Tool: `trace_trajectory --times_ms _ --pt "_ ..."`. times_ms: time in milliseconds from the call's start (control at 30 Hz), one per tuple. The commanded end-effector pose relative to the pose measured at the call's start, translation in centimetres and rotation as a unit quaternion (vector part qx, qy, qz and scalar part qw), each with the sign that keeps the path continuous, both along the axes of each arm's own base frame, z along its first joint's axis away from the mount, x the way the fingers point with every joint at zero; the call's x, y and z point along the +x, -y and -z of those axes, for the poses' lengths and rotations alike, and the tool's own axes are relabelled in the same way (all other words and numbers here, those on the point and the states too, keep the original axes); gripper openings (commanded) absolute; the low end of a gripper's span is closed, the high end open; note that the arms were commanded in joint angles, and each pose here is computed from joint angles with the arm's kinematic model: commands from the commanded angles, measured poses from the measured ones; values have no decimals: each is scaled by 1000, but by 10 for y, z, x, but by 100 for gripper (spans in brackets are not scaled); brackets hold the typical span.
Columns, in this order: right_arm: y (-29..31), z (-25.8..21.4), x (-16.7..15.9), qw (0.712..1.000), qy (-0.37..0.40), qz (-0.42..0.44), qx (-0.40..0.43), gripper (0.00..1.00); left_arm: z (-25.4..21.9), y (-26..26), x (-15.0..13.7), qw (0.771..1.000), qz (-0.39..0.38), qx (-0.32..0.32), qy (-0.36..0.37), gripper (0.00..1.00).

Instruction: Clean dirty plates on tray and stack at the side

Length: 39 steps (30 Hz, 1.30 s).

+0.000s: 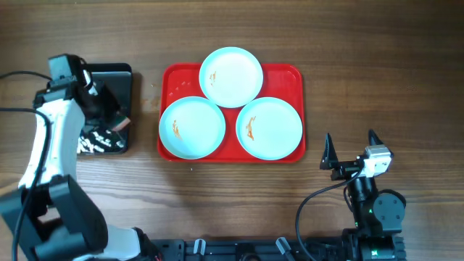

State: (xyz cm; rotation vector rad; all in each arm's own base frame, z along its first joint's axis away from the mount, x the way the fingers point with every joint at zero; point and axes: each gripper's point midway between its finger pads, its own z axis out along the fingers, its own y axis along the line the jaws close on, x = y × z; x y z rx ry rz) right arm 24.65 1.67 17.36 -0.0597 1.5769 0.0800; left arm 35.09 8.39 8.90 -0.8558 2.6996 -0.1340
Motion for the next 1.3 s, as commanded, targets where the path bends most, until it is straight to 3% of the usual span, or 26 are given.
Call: trace_trajectory --times_ms 0,67,133,233,300,400,433,467,500,633,767,900,933,1000,1100,1200,1233,1267 --pt "0 -2 0 1000 5 2 -6 100 -120 39 33 983 68 -55 162 4" --pt "0 -2 0 1000 5 2 -6 100 -146 73 34 972 114 -65 194 4" --pt "0 -2 0 1000 5 2 -6 100 -143 114 28 967 164 -78 179 4" --pt "1 -2 0 1000 5 6 -6 100 -97 199 7 956 261 -95 98 4" --pt "-8 -3 -1 1000 6 -23 9 100 -59 223 -5 960 265 -85 37 4" --pt "-43 -8 -10 974 -25 -126 189 100 -34 231 -13 959 274 -78 -7 4" --pt "-47 -10 -11 930 -58 -134 336 100 -26 229 -19 961 263 -77 -32 4" --pt "-44 -12 -10 896 -70 -125 421 100 -19 224 -24 962 260 -69 -48 4" --pt "-44 -20 -11 884 -63 -132 444 100 -13 222 -29 963 255 -66 -58 4" --pt "-51 -70 -16 877 -3 -188 443 100 19 218 -34 967 239 -67 -60 4" --pt "-87 -106 3 905 -80 -262 327 100 30 210 -28 972 224 -51 -45 4" --pt "-144 -142 53 828 -261 -429 249 100 32 193 -23 977 210 -6 -43 4" --pt "-151 -145 77 827 -294 -424 222 100 33 184 -23 980 192 11 -48 4" --pt "-160 -133 107 838 -355 -377 170 100 35 168 -24 987 150 24 -58 4" --pt "-174 -85 125 825 -480 -294 50 100 35 172 -25 987 149 -1 -60 4" --pt "-200 -40 127 792 -550 -253 70 100 35 175 -24 987 151 -9 -58 4" --pt "-213 -22 124 769 -581 -251 88 100 35 175 -24 987 151 -10 -58 4" --pt "-223 -14 128 766 -580 -261 87 100 35 174 -24 987 150 -10 -58 4"
